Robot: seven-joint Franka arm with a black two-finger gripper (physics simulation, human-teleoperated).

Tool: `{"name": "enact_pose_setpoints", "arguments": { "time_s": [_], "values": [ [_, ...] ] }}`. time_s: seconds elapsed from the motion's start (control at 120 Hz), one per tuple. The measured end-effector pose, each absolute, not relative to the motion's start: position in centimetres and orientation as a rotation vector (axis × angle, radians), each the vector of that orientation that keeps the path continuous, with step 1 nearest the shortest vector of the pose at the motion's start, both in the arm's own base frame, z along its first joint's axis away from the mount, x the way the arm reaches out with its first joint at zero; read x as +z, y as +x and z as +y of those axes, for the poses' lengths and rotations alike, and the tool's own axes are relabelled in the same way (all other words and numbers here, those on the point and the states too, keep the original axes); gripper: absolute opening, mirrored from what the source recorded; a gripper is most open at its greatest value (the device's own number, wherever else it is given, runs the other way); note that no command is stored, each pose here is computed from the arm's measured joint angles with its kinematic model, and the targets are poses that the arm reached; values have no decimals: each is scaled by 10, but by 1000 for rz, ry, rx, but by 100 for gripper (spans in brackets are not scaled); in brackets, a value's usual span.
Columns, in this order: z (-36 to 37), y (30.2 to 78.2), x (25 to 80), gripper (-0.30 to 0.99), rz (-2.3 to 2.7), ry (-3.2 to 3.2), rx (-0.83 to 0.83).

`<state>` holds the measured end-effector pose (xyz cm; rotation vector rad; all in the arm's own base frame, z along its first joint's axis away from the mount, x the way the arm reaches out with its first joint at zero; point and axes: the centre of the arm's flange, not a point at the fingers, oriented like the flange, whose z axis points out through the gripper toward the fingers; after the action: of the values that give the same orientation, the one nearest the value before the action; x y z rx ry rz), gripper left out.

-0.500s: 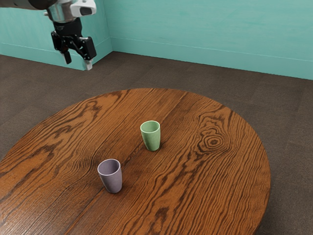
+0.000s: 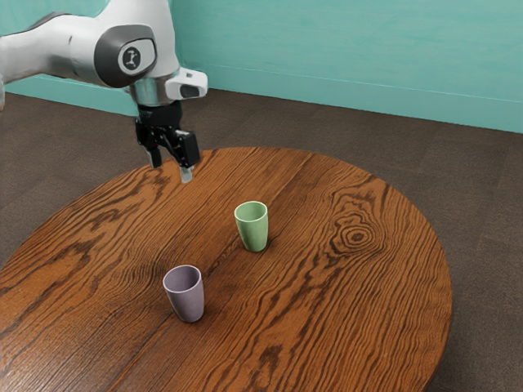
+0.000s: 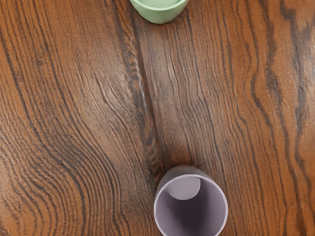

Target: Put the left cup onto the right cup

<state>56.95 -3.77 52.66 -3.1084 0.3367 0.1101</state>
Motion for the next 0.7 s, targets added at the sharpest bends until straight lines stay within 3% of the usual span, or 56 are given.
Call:
{"name": "enact_pose_setpoints", "arguments": {
  "time_s": [0.242,0.7],
  "values": [
    [-57,559,470,67,317,-3140,124],
    [-91,489,404,67,89,-3189,134]
  ]
}}
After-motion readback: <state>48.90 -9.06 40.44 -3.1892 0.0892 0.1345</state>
